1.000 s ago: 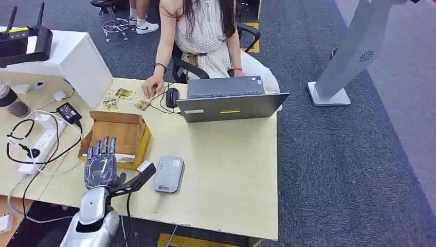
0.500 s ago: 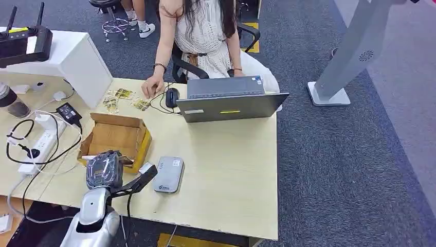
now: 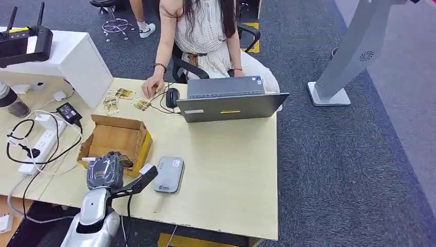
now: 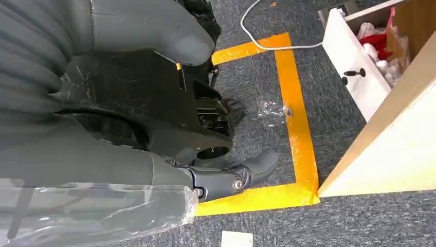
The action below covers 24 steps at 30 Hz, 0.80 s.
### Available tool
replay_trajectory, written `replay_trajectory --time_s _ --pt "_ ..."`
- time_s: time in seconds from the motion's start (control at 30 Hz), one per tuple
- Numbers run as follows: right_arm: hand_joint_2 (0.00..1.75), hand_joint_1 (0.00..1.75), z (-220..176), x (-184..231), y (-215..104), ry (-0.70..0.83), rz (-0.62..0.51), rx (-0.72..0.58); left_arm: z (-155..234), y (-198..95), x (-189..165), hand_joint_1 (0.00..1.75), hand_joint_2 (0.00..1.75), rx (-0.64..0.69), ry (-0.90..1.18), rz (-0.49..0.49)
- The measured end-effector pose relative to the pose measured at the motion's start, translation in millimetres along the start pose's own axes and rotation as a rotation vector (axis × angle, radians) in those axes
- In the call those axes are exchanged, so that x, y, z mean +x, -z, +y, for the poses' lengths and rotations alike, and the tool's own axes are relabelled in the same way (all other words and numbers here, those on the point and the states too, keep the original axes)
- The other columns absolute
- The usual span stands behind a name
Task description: Pass the card to the sensor for recognition and then transmit it.
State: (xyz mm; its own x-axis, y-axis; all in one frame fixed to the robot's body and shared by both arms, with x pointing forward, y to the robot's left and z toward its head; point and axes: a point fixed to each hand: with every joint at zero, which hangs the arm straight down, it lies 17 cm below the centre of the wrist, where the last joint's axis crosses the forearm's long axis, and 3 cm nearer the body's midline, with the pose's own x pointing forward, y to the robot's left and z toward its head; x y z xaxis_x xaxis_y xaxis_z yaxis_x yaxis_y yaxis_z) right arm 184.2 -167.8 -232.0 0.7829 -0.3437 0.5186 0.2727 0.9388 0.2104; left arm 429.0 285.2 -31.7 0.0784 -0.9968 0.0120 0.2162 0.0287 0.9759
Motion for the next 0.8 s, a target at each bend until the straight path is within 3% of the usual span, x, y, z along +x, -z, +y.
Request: replay_trajectory --time_s 0.8 --pt "1.75 0.0 1 0 0 -0.004 -0.002 0.002 36 8 -13 1.75 1.75 0.111 -0.009 0.065"
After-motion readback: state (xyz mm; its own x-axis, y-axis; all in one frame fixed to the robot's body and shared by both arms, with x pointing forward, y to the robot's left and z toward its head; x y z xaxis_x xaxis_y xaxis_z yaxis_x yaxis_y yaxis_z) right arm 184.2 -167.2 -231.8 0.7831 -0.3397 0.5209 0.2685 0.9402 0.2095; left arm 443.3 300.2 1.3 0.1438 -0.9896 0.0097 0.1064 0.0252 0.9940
